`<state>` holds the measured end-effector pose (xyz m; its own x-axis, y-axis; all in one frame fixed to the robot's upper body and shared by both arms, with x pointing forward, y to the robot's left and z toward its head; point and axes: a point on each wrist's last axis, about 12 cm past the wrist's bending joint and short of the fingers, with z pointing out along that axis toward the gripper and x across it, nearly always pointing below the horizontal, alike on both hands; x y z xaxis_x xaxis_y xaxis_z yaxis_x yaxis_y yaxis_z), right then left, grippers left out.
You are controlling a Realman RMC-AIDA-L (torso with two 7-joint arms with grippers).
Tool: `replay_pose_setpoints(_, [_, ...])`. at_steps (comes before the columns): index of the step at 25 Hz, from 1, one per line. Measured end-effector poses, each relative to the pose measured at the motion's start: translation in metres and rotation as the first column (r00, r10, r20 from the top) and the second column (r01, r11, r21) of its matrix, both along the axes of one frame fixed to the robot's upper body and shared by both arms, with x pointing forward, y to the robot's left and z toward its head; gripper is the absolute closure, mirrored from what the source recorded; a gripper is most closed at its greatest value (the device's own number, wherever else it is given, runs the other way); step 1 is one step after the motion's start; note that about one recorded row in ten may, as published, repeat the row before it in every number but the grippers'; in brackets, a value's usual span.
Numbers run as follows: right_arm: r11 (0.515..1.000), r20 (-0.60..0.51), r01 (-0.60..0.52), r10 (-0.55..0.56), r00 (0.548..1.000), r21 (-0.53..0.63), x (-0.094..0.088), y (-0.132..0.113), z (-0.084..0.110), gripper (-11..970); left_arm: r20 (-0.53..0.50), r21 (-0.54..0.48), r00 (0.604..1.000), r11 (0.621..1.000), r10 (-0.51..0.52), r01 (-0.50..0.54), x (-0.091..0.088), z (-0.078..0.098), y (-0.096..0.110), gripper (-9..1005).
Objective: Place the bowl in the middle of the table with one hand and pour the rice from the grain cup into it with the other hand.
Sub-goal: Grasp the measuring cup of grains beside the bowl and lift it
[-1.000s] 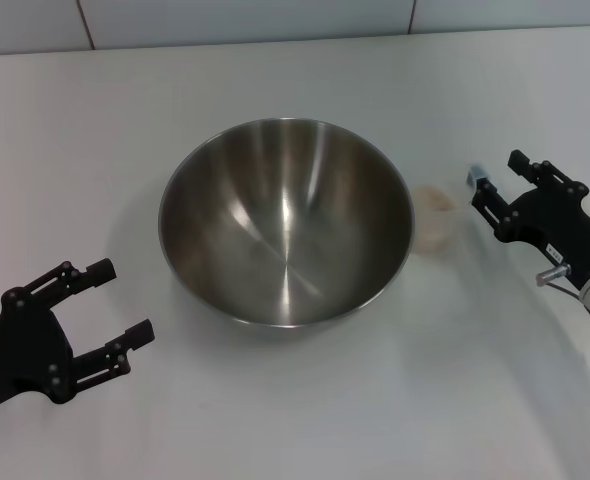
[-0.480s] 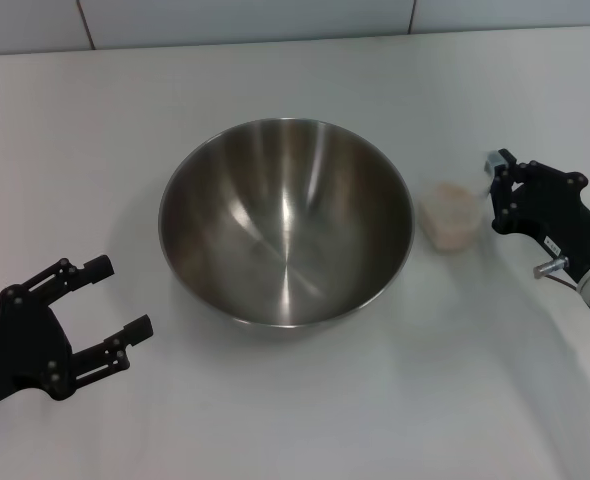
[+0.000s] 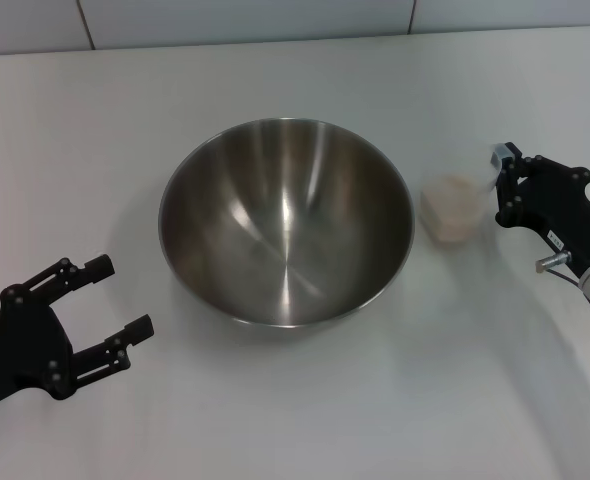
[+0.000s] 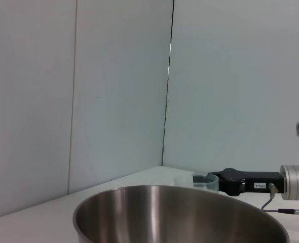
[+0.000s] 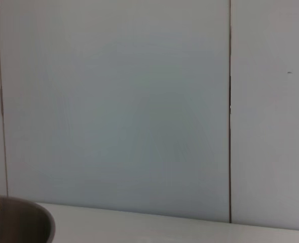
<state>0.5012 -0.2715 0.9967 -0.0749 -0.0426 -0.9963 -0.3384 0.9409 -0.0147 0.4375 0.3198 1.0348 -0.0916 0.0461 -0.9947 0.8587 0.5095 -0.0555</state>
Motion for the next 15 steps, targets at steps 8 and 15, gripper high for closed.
replay_pose_setpoints(8, [1.0, 0.001, 0.0, 0.0, 1.0, 0.001, 0.0, 0.0, 0.0, 944, 0.002, 0.002, 1.0, 1.0, 0.0, 0.0, 0.001, 0.0, 0.0, 186])
replay_pose_setpoints(15, [0.997, 0.112, 0.046, -0.053, 0.992, 0.064, -0.006, -0.009, 0.013, 944, 0.0, 0.001, 1.0, 1.0, 0.0, 0.0, 0.001, 0.0, 0.0, 186])
